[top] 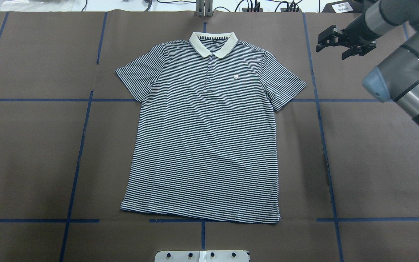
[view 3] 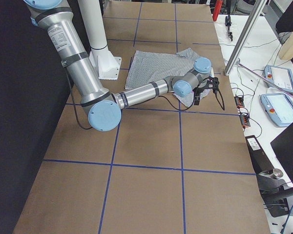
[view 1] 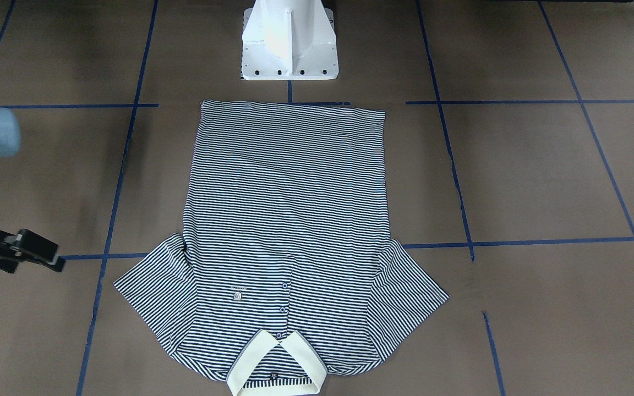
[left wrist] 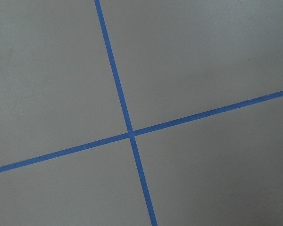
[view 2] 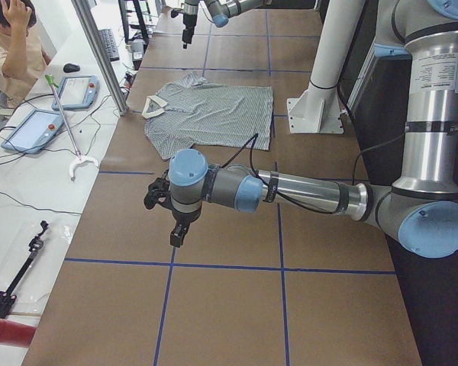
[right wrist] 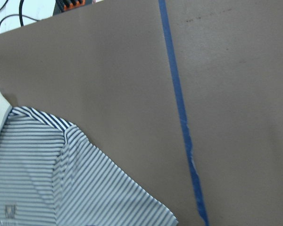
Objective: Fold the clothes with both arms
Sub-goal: 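Move the right gripper toward the sleeve nearest it on the striped polo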
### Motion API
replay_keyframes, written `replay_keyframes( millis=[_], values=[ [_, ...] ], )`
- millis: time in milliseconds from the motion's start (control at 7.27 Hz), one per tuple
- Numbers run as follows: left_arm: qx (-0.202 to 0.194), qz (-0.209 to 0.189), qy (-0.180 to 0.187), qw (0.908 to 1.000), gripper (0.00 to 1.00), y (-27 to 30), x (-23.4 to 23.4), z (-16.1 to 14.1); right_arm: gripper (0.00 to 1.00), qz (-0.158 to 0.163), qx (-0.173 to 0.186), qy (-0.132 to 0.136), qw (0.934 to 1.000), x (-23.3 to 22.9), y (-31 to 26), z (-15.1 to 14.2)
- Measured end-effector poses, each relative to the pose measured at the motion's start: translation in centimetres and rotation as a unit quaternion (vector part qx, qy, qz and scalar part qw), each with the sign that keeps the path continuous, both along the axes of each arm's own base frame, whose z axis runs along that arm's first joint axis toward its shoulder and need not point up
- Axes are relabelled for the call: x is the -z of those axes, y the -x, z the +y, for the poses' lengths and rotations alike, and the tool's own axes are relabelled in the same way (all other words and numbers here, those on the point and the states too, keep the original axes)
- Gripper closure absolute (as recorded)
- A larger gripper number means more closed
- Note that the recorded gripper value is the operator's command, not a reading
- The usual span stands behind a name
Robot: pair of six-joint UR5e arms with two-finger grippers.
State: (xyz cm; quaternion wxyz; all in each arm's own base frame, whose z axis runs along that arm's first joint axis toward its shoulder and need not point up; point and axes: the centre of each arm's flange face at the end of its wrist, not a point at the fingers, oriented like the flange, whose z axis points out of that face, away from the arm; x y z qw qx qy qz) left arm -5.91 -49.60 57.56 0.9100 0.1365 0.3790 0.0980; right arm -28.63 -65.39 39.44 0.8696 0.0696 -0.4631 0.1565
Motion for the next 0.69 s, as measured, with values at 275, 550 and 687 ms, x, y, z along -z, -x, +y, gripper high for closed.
replay_keyframes(
  millis=[275, 550, 687],
  values=[
    [0.000, 0.000, -0.004, 1.0000, 0.00, 0.0, -0.2, 0.2, 0.19, -0.006, -0.072, 0.057, 0.9958, 0.4, 5.8, -0.9],
    [0.000, 0.001, -0.004, 1.0000, 0.00, -0.1, -0.3, 0.3, 0.27, 0.006, -0.075, 0.089, 0.9932, -2.5, 8.0, 0.1],
    [-0.001, 0.001, -0.004, 1.0000, 0.00, -0.1, -0.4, 0.3, 0.28, 0.010, -0.071, 0.098, 0.9926, -3.5, 8.5, 0.6]
  ],
)
